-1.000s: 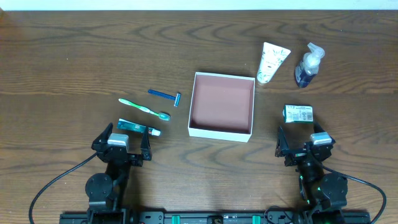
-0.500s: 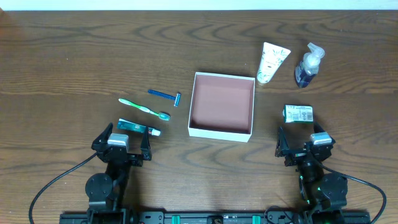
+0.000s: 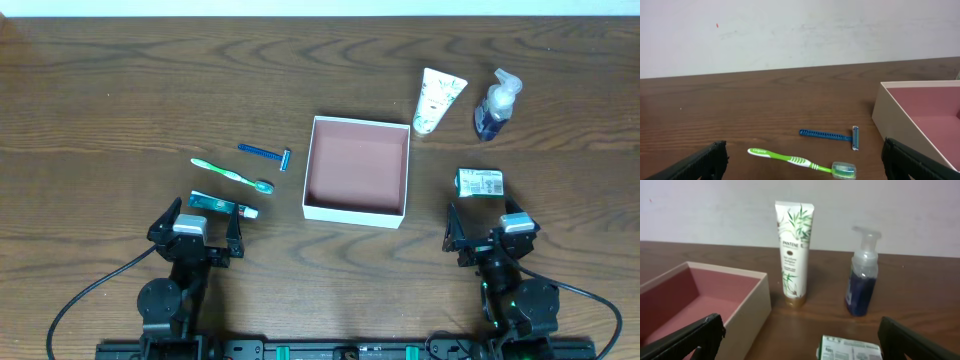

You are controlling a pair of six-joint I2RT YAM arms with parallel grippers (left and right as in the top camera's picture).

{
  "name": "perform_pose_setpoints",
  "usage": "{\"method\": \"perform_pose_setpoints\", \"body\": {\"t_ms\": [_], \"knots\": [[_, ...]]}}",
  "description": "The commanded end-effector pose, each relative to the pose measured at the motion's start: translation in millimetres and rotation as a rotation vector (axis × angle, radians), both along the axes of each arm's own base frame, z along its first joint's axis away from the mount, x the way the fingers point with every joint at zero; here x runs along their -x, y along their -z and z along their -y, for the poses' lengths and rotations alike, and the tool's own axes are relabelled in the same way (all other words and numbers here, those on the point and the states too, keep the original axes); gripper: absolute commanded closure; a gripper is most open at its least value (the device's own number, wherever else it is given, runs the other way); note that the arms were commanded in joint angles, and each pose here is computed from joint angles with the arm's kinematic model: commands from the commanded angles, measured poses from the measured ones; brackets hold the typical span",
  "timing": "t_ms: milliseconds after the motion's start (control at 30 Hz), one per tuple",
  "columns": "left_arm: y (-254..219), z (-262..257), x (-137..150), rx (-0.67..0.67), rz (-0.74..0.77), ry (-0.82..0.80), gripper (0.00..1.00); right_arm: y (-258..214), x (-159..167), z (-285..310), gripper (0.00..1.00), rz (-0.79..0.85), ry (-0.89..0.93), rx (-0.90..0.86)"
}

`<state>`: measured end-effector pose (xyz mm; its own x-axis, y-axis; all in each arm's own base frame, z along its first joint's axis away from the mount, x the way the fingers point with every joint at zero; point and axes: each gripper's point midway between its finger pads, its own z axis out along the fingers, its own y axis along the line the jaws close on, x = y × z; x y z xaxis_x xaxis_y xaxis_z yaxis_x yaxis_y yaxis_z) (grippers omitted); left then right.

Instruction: Pack container

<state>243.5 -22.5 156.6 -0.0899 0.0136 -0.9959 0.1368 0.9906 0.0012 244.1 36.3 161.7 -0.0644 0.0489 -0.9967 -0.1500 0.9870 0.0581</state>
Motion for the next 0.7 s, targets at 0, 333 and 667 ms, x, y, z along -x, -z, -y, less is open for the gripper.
{"method": "perform_pose_setpoints", "body": {"t_ms": [0, 333, 667], "knots": [[16, 1, 1, 0.003, -0.046, 0.009, 0.02, -4, 2, -10, 0.01, 0.010, -0.061, -0.053], [16, 1, 1, 0.003, -0.046, 0.009, 0.02, -33, 6, -16, 0.01, 0.081, -0.104, -0.081], [16, 1, 1, 0.003, -0.046, 0.009, 0.02, -67, 9, -29, 0.01, -0.029, -0.172, -0.132]]}}
